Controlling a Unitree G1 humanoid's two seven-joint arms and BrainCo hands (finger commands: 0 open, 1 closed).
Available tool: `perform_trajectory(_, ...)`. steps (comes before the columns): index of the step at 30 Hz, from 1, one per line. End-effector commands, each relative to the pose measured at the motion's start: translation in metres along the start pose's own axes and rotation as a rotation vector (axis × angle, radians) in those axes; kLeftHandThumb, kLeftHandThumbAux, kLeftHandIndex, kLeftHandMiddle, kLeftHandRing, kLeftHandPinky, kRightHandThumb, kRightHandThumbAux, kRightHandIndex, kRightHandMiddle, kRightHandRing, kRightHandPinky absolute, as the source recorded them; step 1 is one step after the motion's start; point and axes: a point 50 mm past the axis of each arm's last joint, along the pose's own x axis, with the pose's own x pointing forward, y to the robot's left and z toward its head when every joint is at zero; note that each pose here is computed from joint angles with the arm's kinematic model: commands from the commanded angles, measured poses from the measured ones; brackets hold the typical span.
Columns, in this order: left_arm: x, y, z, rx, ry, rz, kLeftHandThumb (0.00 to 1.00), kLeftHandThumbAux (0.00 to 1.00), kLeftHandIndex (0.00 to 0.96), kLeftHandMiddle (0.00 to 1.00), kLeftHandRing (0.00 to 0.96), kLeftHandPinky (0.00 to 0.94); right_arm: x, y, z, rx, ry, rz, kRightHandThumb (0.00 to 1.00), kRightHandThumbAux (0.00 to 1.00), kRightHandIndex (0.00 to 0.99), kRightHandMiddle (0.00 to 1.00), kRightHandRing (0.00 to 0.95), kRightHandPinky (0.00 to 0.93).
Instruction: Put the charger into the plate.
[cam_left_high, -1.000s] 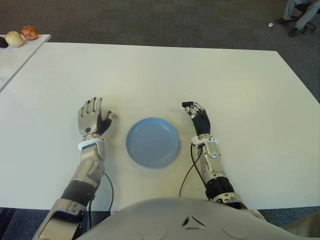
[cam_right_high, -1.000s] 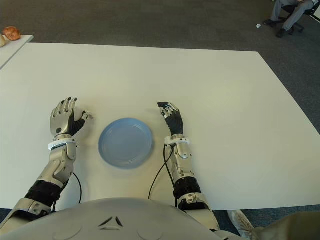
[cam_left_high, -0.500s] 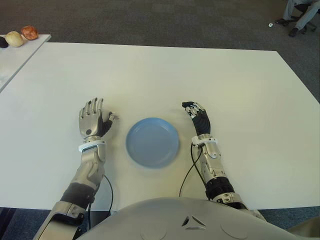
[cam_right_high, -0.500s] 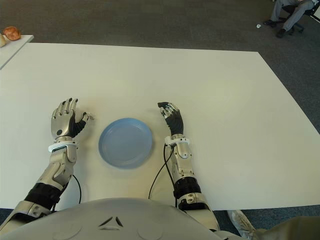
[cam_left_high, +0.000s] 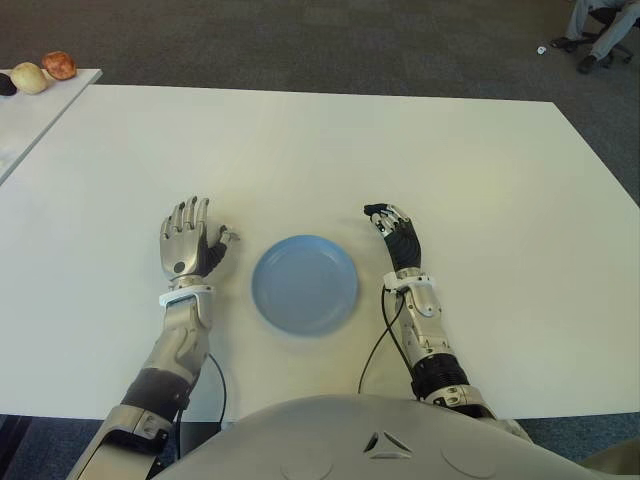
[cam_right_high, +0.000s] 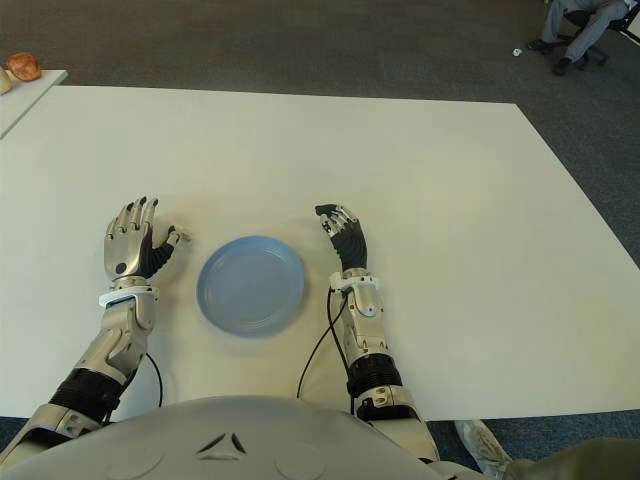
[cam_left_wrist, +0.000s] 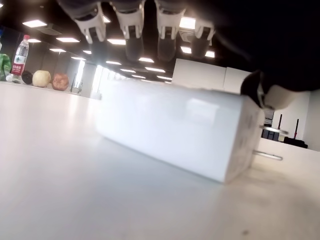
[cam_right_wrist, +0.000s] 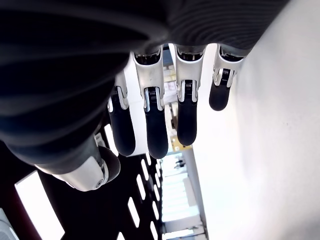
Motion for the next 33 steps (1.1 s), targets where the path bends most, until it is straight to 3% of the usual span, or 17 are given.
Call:
perform_trajectory(1, -0.0103, -0.0108, -0.0074, 0.02, 0.018, -0.059, 0.101, 0.34, 0.0, 0.0, 0.0, 0.0, -0.0227, 0.0082, -0.0359, 0.076, 0.167, -0.046, 0.0, 0.663, 0.361, 0.357, 0.264, 0.146)
perform_trajectory(33, -0.0095, -0.0025, -0.0031, 0.011, 0.011, -0.061, 0.131, 0.378, 0.0, 0.0, 0.0, 0.0, -0.0234, 0.0062, -0.0377, 0.082, 0.167, -0.041, 0.0, 0.648, 0.356, 0.346, 0.245, 0.136)
